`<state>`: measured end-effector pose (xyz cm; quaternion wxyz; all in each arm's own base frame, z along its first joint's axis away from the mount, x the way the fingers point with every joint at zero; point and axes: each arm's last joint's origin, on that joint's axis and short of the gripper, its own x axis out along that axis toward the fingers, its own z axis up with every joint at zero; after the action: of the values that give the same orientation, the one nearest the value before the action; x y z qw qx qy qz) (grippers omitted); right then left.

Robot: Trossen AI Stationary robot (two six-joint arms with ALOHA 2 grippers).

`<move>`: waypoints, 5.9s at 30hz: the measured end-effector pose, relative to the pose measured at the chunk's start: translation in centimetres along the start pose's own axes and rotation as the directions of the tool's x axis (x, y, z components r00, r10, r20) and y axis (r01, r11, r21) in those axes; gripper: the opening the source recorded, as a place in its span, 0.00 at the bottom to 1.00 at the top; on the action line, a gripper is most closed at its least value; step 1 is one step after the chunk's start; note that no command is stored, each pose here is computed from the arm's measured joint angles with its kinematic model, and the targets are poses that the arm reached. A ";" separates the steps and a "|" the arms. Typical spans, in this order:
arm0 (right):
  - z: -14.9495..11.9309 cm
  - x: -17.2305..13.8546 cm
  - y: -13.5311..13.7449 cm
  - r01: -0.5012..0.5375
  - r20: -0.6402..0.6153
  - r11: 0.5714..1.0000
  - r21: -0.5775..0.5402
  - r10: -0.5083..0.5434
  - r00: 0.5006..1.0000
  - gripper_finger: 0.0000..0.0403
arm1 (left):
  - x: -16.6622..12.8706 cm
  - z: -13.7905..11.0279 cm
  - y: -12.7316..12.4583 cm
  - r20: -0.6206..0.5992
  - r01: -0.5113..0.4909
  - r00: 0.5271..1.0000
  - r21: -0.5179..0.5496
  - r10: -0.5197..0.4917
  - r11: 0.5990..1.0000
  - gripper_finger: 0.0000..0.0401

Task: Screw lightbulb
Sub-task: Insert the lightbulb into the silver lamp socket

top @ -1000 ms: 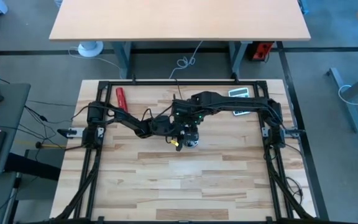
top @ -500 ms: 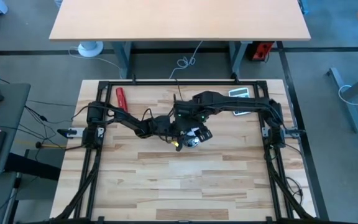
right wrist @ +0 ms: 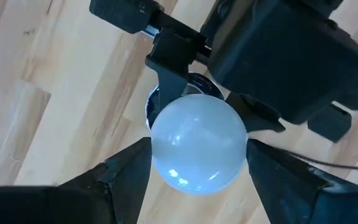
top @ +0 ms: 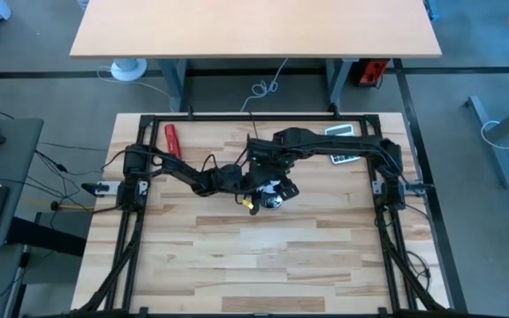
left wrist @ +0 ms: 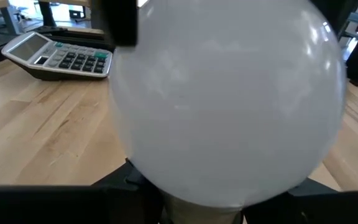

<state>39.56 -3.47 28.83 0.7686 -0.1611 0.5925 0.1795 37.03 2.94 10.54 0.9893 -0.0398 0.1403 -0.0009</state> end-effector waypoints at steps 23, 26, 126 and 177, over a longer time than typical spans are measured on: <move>0.1 1.5 0.3 0.045 -0.007 0.800 0.598 -0.050 0.999 0.55 | 0.0 0.0 0.0 -0.004 0.003 1.000 0.008 -0.003 1.000 0.39; 0.1 1.8 0.3 0.055 -0.013 0.734 0.677 -0.063 0.998 0.55 | 0.0 0.0 0.0 -0.004 0.002 1.000 0.008 -0.002 1.000 0.39; 1.7 2.8 2.3 0.198 -0.165 0.231 0.953 -0.157 0.974 0.68 | 0.0 -0.1 -0.2 -0.015 -0.019 1.000 -0.035 0.018 0.999 0.39; 0.8 -1.6 2.8 0.199 -0.242 0.669 0.716 -0.030 0.970 0.73 | 0.0 -0.3 -0.3 -0.034 -0.009 0.999 0.010 0.009 1.000 0.39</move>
<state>38.54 -0.75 30.52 0.7112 0.1067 0.6805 -0.1407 36.97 2.67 10.32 0.9869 -0.0343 0.1574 0.0023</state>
